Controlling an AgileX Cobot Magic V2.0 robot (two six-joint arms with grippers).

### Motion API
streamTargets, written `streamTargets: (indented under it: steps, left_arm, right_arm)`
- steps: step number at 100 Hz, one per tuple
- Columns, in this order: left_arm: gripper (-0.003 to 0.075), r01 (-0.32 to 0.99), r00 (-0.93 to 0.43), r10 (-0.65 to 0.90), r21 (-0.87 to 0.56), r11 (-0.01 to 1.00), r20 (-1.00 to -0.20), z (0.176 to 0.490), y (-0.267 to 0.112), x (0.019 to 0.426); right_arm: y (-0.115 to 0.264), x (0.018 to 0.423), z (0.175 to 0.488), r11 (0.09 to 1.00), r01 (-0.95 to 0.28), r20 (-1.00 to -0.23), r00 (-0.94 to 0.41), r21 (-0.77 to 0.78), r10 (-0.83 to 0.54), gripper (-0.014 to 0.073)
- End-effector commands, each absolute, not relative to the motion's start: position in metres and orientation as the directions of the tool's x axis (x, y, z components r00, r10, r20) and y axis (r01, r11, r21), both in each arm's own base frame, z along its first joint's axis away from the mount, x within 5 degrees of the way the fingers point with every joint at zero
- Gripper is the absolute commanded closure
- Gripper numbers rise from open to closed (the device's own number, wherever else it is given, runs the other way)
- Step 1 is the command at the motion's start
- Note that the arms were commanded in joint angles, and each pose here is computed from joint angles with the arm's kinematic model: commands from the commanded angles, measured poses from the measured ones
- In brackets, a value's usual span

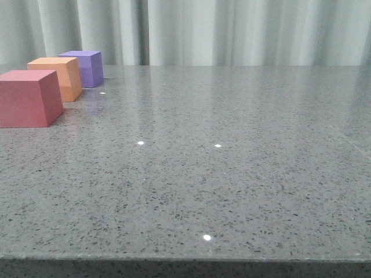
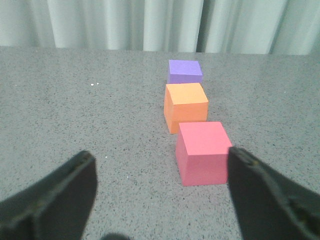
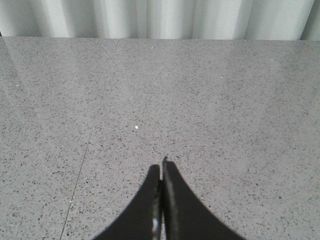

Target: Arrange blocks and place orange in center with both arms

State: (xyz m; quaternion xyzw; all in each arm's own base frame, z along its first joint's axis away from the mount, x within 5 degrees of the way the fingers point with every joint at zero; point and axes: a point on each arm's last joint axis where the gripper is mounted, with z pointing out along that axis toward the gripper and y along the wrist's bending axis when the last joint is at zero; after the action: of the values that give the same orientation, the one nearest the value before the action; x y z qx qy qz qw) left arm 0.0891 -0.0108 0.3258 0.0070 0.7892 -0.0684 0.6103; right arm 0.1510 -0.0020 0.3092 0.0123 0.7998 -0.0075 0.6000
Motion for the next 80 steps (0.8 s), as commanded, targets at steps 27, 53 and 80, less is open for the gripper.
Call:
streamTargets:
  steps: [27, 53, 80]
  left_arm:
    - [0.0742, 0.121, -0.118, -0.093, -0.107, 0.987, -0.989, 0.328, -0.008, 0.068]
    - [0.0741, 0.121, -0.118, -0.093, -0.107, 0.987, -0.989, 0.328, -0.008, 0.068]
    - [0.0741, 0.121, -0.118, -0.093, -0.107, 0.987, -0.989, 0.328, -0.008, 0.068]
  right_arm:
    - [-0.002, 0.152, 0.325, 1.000, 0.019, -0.983, -0.183, -0.012, -0.008, 0.0663]
    - [-0.002, 0.152, 0.325, 1.000, 0.019, -0.983, -0.183, -0.012, -0.008, 0.0663]
    - [-0.002, 0.152, 0.325, 1.000, 0.019, -0.983, -0.183, -0.012, -0.008, 0.0663]
